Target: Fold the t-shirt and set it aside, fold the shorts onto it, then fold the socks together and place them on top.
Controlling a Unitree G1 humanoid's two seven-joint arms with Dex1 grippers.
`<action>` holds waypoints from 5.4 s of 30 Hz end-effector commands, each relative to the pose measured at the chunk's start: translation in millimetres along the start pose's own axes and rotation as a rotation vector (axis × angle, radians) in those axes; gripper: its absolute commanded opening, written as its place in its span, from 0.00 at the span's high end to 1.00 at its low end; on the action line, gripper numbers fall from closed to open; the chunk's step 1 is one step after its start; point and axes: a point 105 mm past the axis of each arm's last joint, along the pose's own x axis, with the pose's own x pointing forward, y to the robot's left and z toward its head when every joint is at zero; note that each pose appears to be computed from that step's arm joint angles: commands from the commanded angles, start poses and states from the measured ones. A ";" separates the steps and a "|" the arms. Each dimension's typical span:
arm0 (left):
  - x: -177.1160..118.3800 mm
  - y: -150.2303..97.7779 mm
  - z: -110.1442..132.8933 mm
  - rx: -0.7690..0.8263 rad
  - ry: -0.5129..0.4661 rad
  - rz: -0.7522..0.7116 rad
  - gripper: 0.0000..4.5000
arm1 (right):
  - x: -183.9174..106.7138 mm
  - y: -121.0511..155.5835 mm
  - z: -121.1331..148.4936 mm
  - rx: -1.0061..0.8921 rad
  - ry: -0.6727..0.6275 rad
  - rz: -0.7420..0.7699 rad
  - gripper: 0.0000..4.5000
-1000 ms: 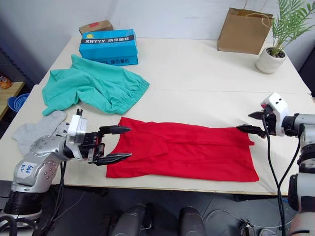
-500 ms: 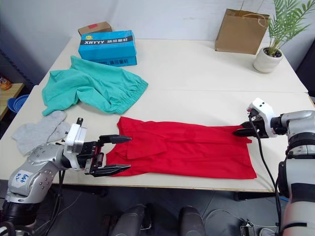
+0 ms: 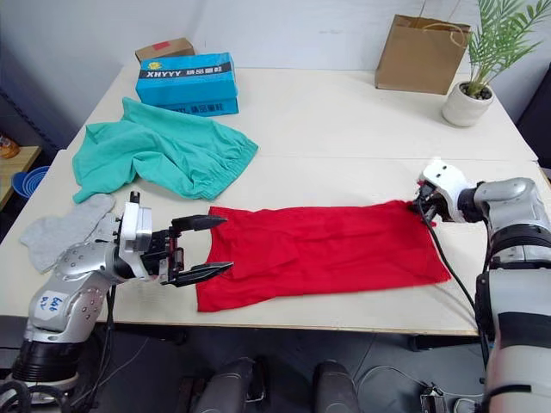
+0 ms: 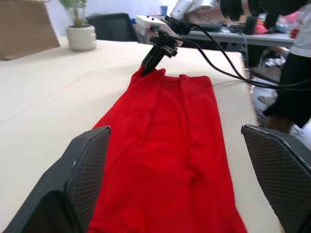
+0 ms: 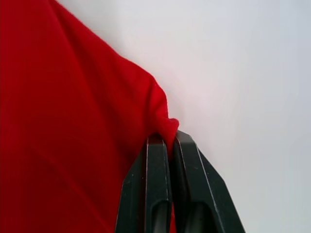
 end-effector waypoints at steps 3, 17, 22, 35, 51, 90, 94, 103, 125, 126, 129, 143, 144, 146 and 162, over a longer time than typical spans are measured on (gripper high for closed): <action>1.9 10.3 5.0 0.045 -0.050 0.102 0.00 | -3.4 -26.4 20.3 -0.079 -0.057 -0.216 0.99; 14.9 42.4 -1.2 0.007 0.045 -0.012 0.00 | -50.4 -45.9 8.4 0.265 -0.200 -0.177 0.30; 32.3 77.8 -11.2 0.082 0.138 -0.009 0.00 | -84.0 -38.7 -5.4 0.508 -0.224 -0.102 0.01; 81.2 117.9 -51.5 0.062 0.440 0.003 0.00 | -122.5 98.0 -71.6 1.159 -0.027 -0.173 0.01; 72.1 107.9 -87.2 -0.147 0.595 0.004 0.42 | -46.8 99.4 -44.3 1.136 -0.092 -0.170 0.53; 7.3 32.4 -46.7 -0.373 0.413 0.268 0.64 | -15.2 58.9 22.1 0.576 -0.212 0.087 0.48; -0.1 47.4 -33.3 -0.400 0.431 0.165 0.36 | -50.9 103.9 22.7 0.624 -0.134 0.331 0.15; 68.5 89.5 -33.6 -0.333 0.442 0.044 0.14 | -75.3 203.9 25.6 0.765 -0.033 0.542 0.00; 175.5 94.3 -55.8 -0.429 0.409 0.166 0.33 | -58.4 288.6 45.0 0.947 -0.024 0.701 0.28; 176.8 92.1 -57.1 -0.437 0.415 0.159 0.41 | -57.9 291.0 45.7 0.952 -0.024 0.706 0.37; 179.0 86.9 -61.0 -0.433 0.441 0.138 0.63 | -56.3 296.0 49.4 0.957 -0.030 0.717 0.60; 172.9 99.4 -62.2 -0.437 0.341 0.235 1.00 | -44.4 284.9 57.8 0.978 -0.089 0.655 1.00; 170.1 101.9 -63.4 -0.448 0.335 0.255 1.00 | -45.9 283.6 56.8 0.970 -0.088 0.656 1.00; 158.7 108.9 -69.8 -0.454 0.338 0.307 1.00 | -52.8 273.8 51.9 0.934 -0.088 0.651 1.00; 115.1 137.5 -66.5 -0.438 0.177 0.481 1.00 | -60.4 194.1 21.1 0.833 -0.047 0.603 1.00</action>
